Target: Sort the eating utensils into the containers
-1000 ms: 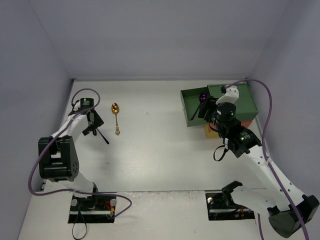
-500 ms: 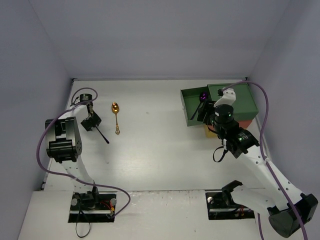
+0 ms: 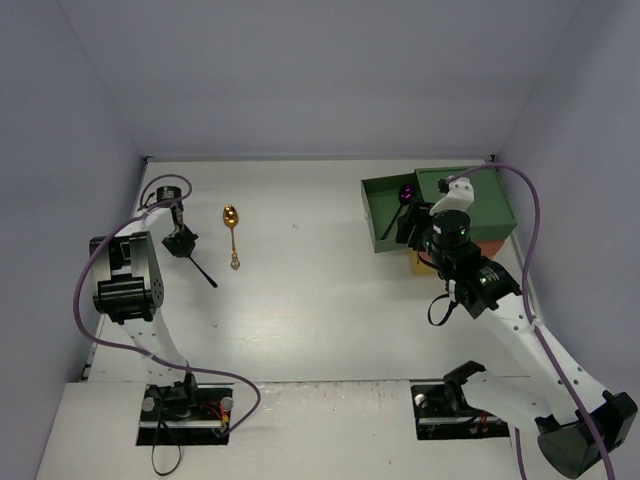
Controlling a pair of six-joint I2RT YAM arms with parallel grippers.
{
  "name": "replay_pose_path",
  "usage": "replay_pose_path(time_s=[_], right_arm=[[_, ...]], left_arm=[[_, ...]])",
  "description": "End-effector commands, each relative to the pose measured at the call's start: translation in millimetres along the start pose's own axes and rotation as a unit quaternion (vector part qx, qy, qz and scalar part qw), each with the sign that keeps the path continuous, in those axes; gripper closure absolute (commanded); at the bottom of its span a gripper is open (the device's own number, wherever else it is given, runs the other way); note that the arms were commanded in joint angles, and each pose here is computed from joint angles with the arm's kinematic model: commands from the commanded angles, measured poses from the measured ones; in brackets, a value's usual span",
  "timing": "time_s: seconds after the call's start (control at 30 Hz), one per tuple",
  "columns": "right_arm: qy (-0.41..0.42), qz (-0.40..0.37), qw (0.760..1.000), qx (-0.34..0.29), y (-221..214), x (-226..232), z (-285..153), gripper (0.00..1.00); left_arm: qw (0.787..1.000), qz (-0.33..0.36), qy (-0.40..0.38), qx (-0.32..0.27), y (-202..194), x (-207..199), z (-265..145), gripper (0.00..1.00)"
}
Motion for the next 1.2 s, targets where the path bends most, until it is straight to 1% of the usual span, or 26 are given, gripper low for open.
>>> replay_pose_path(time_s=[0.0, 0.17, 0.23, 0.3, 0.33, 0.4, 0.57, 0.63, 0.73, 0.8, 0.87, 0.93, 1.07, 1.17], right_arm=[[0.034, 0.009, 0.999, -0.032, 19, 10, -3, 0.45], [0.105, 0.000, 0.994, -0.030, 24, 32, -9, 0.43], [0.143, -0.003, 0.989, -0.026, 26, 46, -11, 0.43], [0.179, -0.009, 0.983, -0.022, 29, 59, -14, 0.41], [0.192, -0.010, 0.981, -0.021, 32, 66, -13, 0.40], [0.225, -0.011, 0.974, -0.017, 35, 82, -16, 0.39], [0.264, -0.005, 0.965, -0.007, 40, 134, -23, 0.39], [0.282, 0.004, 0.959, -0.008, 43, 152, -25, 0.39], [0.316, 0.020, 0.949, -0.008, 45, 182, -31, 0.39], [0.325, 0.023, 0.945, -0.013, 49, 196, -34, 0.39], [0.325, 0.022, 0.946, -0.006, 43, 209, -31, 0.40], [0.327, 0.025, 0.945, -0.003, 40, 220, -32, 0.40], [0.326, 0.028, 0.945, -0.004, 37, 238, -30, 0.41], [0.329, 0.029, 0.944, -0.002, 34, 249, -33, 0.42]], left_arm=[[0.999, 0.006, 0.009, 0.048, -20, 11, 1, 1.00], [0.998, 0.010, -0.052, 0.014, -2, -5, -42, 1.00], [0.995, 0.008, -0.101, -0.007, 7, -15, -75, 1.00], [0.988, 0.013, -0.153, -0.016, 8, -27, -107, 1.00], [0.983, 0.016, -0.181, -0.028, 9, -33, -129, 1.00], [0.974, 0.025, -0.224, -0.034, 3, -42, -159, 1.00], [0.938, 0.059, -0.332, -0.079, -19, -63, -247, 1.00], [0.922, 0.080, -0.370, -0.084, -35, -72, -274, 1.00], [0.897, 0.085, -0.426, -0.087, -53, -80, -310, 1.00], [0.884, 0.093, -0.451, -0.077, -71, -84, -326, 1.00], [0.874, 0.098, -0.470, -0.076, -82, -85, -341, 1.00], [0.868, 0.093, -0.480, -0.083, -86, -88, -349, 1.00], [0.857, 0.096, -0.502, -0.071, -103, -95, -361, 1.00], [0.854, 0.105, -0.505, -0.069, -113, -98, -366, 1.00]])
Point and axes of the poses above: each gripper's point midway between its finger pads, its own z axis out along the fingers, its own x axis along the line the jaws close on, y = z × x, the point moved 2 cm from there along -z, back along the fingers, and after that the axes turned 11 degrees about -z, right-handed, at the moved point
